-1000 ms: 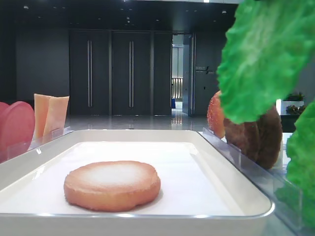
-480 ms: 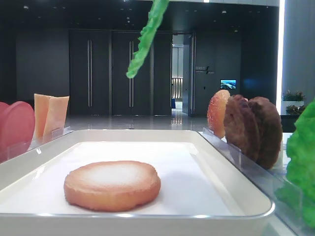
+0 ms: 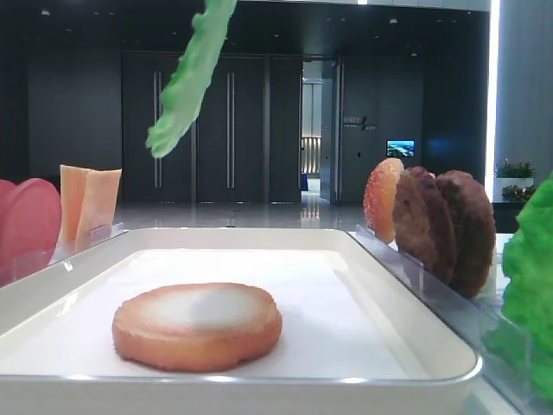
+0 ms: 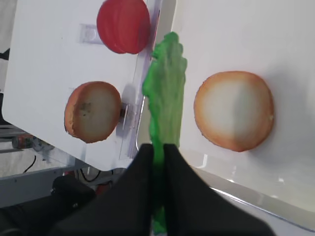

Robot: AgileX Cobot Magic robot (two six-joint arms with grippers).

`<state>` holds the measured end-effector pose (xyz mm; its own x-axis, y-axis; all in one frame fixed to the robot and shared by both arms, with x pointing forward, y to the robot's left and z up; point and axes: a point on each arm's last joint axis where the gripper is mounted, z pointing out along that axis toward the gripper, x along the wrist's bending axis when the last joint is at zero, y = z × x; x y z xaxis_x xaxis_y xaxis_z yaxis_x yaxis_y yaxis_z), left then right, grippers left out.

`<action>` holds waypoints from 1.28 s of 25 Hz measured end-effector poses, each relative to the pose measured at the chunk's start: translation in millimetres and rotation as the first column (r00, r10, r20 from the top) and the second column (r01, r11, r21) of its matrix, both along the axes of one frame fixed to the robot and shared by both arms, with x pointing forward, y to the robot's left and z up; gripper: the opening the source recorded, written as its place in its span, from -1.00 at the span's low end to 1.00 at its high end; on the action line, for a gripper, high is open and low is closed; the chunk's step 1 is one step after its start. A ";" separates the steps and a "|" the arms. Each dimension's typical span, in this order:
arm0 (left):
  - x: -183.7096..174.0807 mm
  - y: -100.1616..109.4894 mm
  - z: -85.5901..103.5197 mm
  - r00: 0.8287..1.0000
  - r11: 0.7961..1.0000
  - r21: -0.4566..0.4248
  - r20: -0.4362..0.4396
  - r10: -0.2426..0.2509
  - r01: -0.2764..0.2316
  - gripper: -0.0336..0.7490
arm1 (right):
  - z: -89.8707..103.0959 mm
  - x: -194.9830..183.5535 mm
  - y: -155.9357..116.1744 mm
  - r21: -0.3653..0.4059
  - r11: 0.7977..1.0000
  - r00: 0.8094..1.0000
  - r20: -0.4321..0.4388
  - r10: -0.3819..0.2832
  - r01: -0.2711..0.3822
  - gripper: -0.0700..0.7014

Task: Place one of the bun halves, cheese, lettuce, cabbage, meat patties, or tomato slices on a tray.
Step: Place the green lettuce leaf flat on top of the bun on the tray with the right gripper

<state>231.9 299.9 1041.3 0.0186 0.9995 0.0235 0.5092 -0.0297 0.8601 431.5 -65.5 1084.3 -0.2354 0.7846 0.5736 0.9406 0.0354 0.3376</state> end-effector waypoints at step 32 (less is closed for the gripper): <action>0.0 0.0 0.1 1.000 1.000 0.000 0.001 0.000 0.000 0.85 | -64.0 31.0 41.6 0.064 0.997 0.995 -0.081 0.052 -0.047 -0.77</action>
<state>231.9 299.9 1041.3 0.0186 0.9996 0.0235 0.5085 -0.0297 0.8605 462.5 -23.9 1020.3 -0.2228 0.7354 0.6400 0.9631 0.0643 0.2614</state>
